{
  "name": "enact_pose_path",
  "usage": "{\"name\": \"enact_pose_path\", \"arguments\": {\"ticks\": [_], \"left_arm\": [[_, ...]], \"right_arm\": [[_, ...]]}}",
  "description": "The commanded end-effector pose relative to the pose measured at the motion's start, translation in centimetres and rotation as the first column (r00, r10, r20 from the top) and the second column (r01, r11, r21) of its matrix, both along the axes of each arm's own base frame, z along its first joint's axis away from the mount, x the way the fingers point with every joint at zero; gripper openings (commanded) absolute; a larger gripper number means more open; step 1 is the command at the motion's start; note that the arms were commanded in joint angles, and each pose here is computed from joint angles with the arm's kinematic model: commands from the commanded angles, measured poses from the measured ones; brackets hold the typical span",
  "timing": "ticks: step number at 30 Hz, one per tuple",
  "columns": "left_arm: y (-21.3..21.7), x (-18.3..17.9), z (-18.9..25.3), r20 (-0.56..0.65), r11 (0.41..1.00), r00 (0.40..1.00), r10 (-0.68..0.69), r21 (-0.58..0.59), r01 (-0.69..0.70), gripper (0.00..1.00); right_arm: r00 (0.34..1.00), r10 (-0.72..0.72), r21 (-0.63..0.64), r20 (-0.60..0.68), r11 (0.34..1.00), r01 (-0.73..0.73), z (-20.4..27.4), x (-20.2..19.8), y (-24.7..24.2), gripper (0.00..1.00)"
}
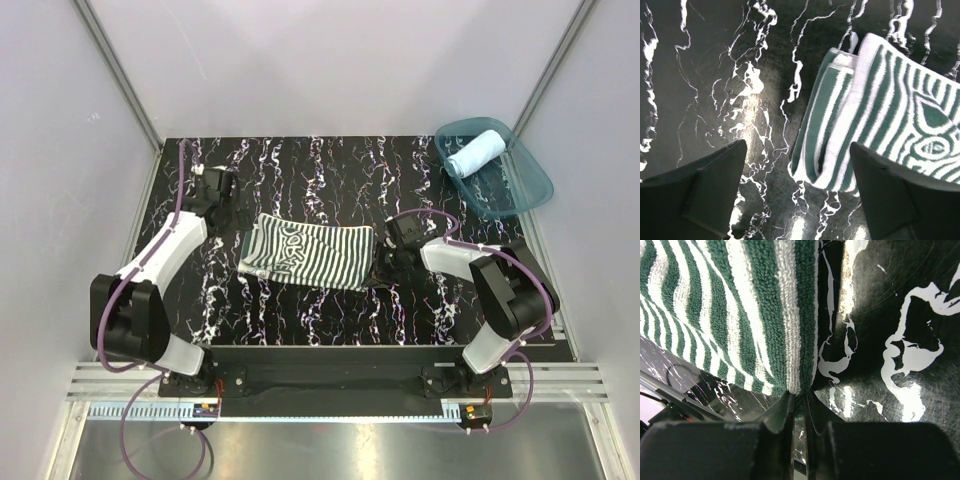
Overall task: Roll the towels
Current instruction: Fold the towel
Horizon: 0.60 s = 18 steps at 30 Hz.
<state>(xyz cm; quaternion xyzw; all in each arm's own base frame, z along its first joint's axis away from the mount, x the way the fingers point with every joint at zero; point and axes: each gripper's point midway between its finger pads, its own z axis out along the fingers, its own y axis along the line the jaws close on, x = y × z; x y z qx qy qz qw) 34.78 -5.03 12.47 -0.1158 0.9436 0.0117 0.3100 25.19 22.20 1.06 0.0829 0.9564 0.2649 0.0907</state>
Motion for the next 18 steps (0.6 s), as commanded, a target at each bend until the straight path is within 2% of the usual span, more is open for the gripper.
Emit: {"name": "enact_pose_path", "arguments": {"ticks": [1, 3, 6, 11, 18], "left_arm": [[-0.6, 0.2, -0.6, 0.012, 0.998, 1.000, -0.003, -0.056, 0.004, 0.80], [-3.6, 0.7, 0.3, 0.091, 0.976, 0.990, -0.105, -0.180, 0.120, 0.74], [-5.9, -0.3, 0.3, 0.131, 0.942, 0.974, -0.183, -0.261, 0.212, 0.67], [-7.1, -1.8, -2.0, 0.073, 0.928, 0.971, -0.227, -0.285, 0.238, 0.63], [-7.0, -2.4, -4.0, 0.015, 0.938, 0.981, -0.196, -0.288, 0.192, 0.56]], "right_arm": [[0.995, 0.006, -0.160, -0.098, 0.987, -0.022, -3.5, -2.8, -2.9, 0.12], [0.996, 0.004, -0.160, -0.094, 0.987, -0.019, -3.5, -2.7, -2.9, 0.12], [0.995, 0.004, -0.161, -0.096, 0.987, -0.020, -3.5, -2.7, -2.9, 0.12], [0.996, 0.003, -0.160, -0.091, 0.987, -0.017, -3.5, -2.7, -2.9, 0.12], [0.996, 0.003, -0.161, -0.093, 0.987, -0.018, -3.5, -2.8, -2.9, 0.11]]}}
